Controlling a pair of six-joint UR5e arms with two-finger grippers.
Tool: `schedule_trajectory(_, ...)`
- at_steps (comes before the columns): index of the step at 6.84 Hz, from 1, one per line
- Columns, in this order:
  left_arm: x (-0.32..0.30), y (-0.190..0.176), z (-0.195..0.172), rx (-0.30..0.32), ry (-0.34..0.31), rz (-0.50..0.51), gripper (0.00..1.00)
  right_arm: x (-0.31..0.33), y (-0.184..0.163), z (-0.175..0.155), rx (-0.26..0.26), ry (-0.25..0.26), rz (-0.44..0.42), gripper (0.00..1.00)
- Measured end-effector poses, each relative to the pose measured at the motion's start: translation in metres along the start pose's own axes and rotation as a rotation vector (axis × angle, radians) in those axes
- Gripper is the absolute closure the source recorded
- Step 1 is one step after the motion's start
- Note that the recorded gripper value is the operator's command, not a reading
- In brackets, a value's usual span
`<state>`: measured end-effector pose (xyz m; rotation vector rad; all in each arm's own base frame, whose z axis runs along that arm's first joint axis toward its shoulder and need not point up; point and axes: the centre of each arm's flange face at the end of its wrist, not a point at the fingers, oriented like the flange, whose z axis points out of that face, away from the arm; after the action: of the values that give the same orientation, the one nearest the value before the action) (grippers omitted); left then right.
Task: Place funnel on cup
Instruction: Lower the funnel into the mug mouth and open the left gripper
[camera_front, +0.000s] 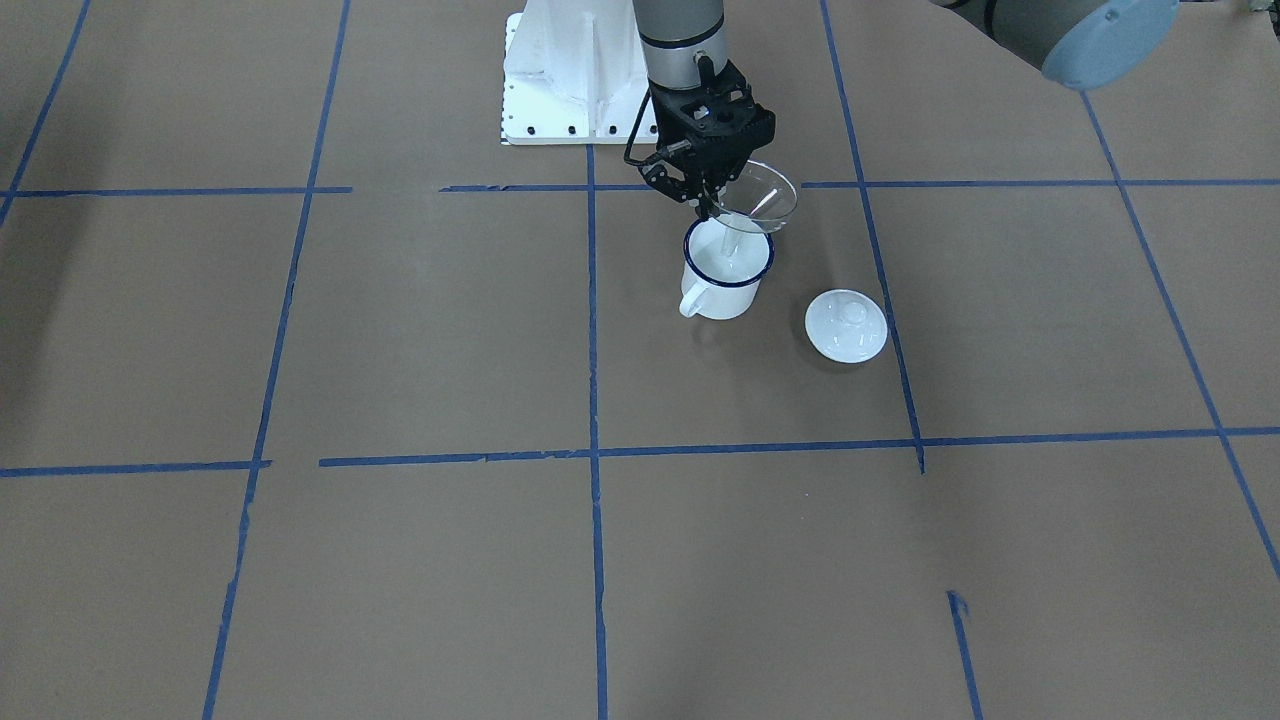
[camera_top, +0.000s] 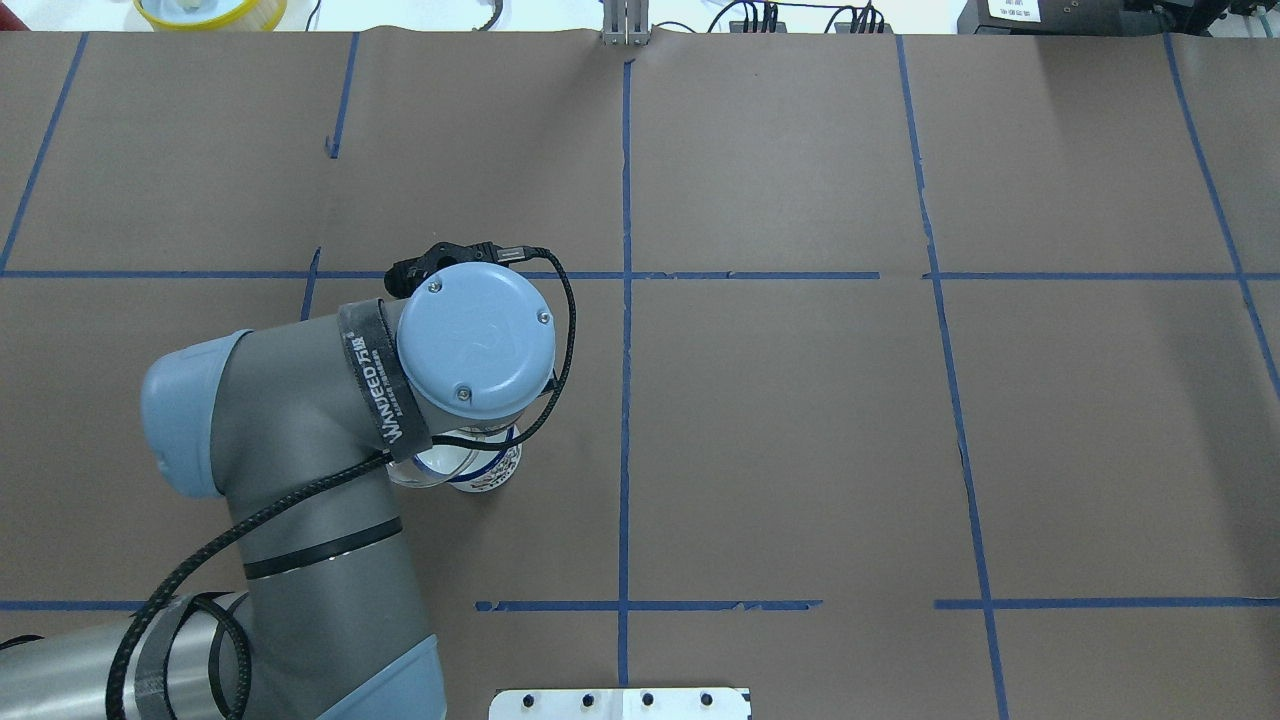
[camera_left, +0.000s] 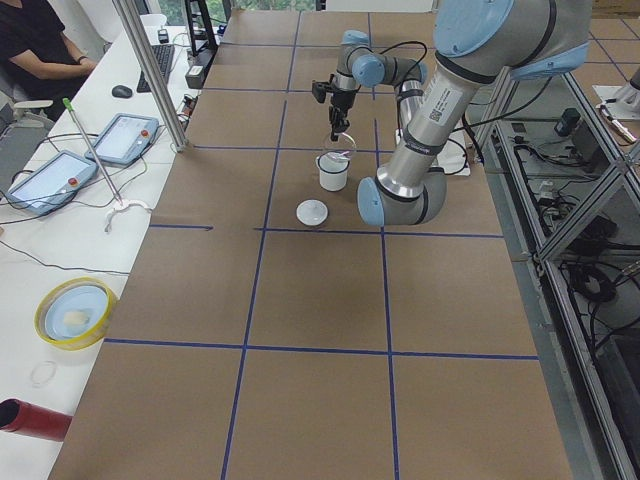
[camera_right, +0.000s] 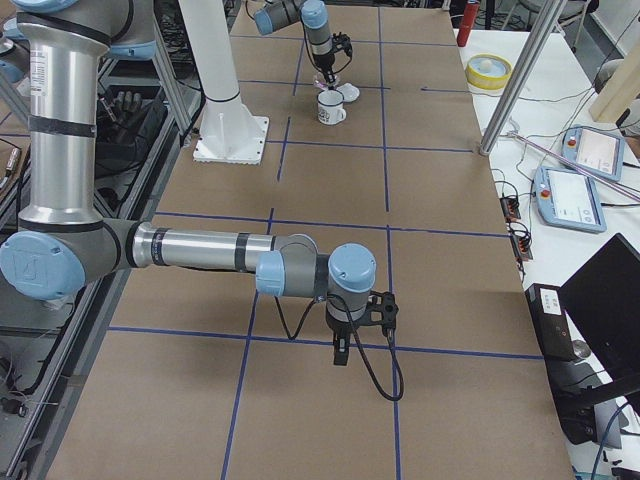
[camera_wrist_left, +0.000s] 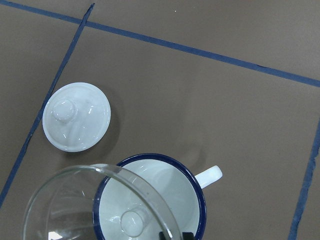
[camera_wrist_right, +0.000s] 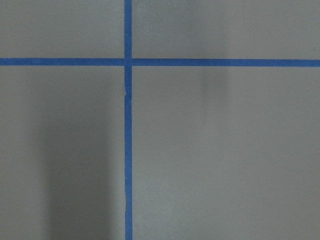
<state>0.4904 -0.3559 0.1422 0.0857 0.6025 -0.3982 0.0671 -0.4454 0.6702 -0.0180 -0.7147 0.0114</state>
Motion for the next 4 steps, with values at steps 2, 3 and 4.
schedule_trajectory(2,0.010,0.006,0.023,0.030,-0.026,0.011,0.00,0.000,0.000,0.000,0.000,0.000,0.000,0.00)
schedule_trajectory(3,0.013,0.008,0.029,0.047,-0.032,0.015,0.00,0.000,0.000,0.000,0.000,0.000,0.000,0.00)
schedule_trajectory(4,0.015,0.009,0.032,0.059,-0.034,0.018,0.00,0.000,0.000,0.000,0.000,0.000,0.000,0.00)
